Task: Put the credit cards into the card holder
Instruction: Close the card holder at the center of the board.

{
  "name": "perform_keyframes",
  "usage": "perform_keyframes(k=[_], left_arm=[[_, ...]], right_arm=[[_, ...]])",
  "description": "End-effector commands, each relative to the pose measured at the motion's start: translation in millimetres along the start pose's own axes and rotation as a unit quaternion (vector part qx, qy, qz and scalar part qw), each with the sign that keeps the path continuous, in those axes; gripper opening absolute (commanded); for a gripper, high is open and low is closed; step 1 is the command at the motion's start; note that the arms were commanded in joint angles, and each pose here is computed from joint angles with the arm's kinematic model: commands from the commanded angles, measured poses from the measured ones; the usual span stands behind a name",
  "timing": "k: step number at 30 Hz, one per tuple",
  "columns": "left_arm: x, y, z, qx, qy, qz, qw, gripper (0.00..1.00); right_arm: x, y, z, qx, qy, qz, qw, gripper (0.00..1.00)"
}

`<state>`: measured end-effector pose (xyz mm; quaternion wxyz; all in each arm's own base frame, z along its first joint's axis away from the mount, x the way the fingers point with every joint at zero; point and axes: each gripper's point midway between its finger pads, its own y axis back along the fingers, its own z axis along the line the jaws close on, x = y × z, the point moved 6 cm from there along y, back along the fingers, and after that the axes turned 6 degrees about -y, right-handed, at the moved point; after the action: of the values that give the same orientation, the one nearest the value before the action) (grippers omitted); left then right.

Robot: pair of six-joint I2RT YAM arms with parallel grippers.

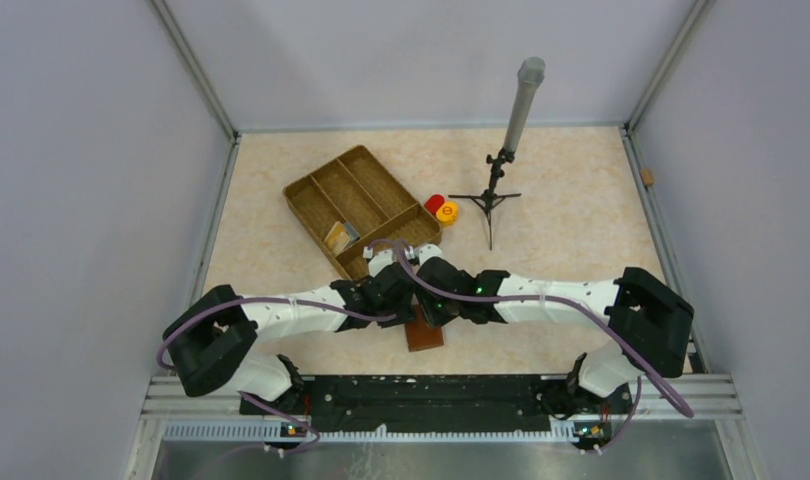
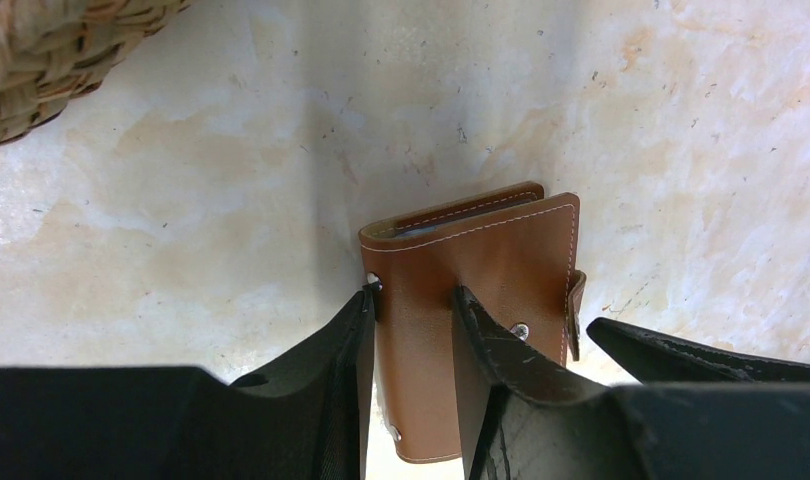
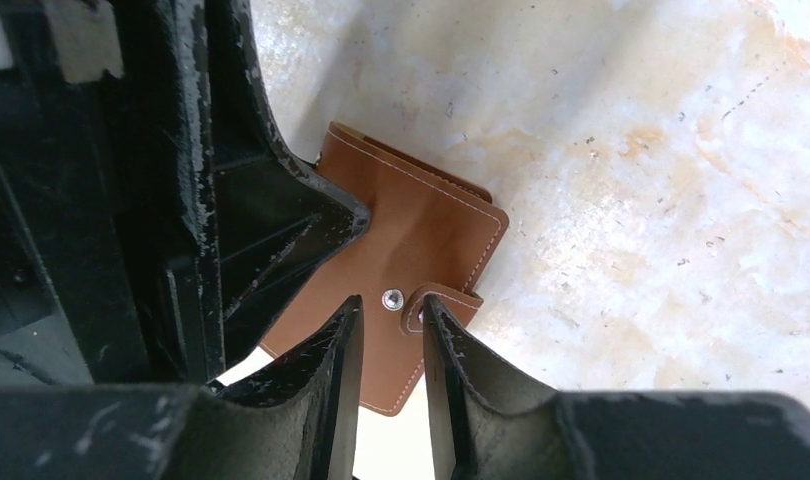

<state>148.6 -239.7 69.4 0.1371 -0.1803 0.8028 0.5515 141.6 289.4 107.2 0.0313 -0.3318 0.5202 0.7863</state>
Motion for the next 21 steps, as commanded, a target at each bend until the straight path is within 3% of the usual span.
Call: perform_keyframes(k=[1, 7, 21], left_arm=[[37.3, -7.0, 49.5, -0.106, -0.045, 0.074, 0.991, 0.36], [37.8, -7.4, 49.9, -0.106, -0.045, 0.076, 0.990, 0.35], [38.0, -7.3, 49.6, -0.106, -0.046, 0.076, 0.990, 0.36]], right_arm=[[-4.9, 6.4, 4.4, 0.004, 0.005, -0.016, 1.000, 0.26], [-4.9, 6.1, 2.7, 0.012, 0.006, -0.016, 1.000, 0.20], [-0.6, -2.2, 2.3, 0.018, 0.008, -0.003, 1.000, 0.20]])
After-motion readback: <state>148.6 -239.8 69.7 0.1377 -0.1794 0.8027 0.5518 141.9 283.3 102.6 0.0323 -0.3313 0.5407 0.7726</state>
